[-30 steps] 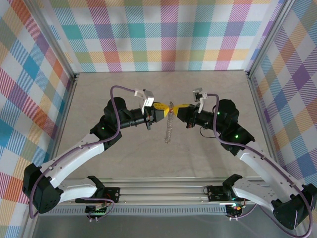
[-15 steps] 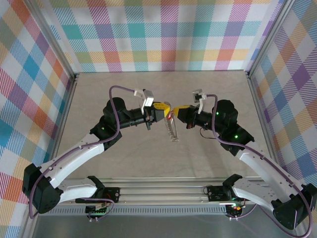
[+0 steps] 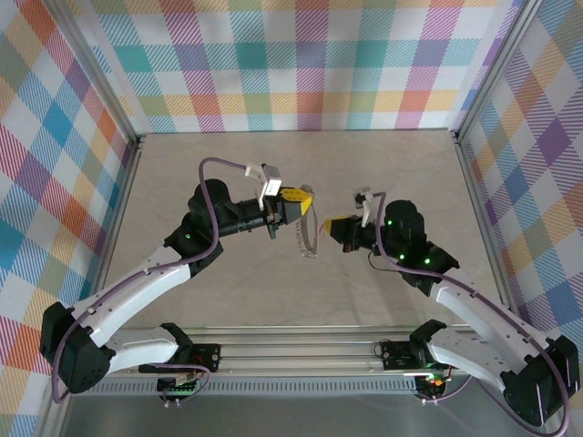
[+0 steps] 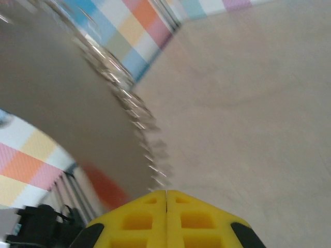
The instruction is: Put the keys on the keyring
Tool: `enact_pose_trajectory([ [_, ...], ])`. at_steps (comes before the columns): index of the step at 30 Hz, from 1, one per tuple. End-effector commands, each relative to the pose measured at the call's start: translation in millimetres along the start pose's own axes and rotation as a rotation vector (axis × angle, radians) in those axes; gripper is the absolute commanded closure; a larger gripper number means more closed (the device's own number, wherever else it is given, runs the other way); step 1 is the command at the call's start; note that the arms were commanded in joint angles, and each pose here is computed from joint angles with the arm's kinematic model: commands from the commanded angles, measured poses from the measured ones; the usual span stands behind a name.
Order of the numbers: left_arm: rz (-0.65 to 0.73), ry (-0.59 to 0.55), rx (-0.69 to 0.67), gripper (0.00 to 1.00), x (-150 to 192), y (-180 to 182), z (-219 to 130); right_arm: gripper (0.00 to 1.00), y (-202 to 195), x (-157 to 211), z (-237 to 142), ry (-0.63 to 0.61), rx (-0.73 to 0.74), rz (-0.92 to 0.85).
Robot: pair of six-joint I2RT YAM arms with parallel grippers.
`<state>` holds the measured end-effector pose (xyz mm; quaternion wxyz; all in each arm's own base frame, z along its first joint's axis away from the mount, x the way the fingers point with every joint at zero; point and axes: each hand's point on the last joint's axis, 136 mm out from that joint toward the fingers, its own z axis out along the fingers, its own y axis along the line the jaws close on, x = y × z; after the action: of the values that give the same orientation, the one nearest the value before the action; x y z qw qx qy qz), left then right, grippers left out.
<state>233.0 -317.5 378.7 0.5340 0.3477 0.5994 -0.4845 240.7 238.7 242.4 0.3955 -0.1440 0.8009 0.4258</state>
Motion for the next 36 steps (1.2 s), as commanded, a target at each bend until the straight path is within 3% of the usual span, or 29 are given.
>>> enact_pose_trajectory([
  [1, 0.049, -0.065, 0.024, 1.0, -20, -15, -10, 1.0, -31, 26, 1, 0.054, 0.111, 0.008],
  [14, 0.052, -0.07, 0.022, 1.0, -19, -16, -13, 1.0, -116, 112, 19, 0.329, 0.407, 0.118],
  [26, 0.055, -0.071, 0.018, 1.0, -18, -17, -15, 0.99, -140, 128, 48, 0.425, 0.47, 0.16],
  [29, 0.057, -0.073, 0.02, 1.0, -18, -18, -16, 0.86, -141, 126, 53, 0.419, 0.47, 0.167],
  [32, 0.056, -0.076, 0.022, 1.0, -19, -19, -16, 0.64, -142, 121, 54, 0.402, 0.483, 0.173],
  [36, 0.058, -0.082, 0.024, 1.0, -20, -19, -17, 0.55, -143, 117, 47, 0.374, 0.514, 0.2],
])
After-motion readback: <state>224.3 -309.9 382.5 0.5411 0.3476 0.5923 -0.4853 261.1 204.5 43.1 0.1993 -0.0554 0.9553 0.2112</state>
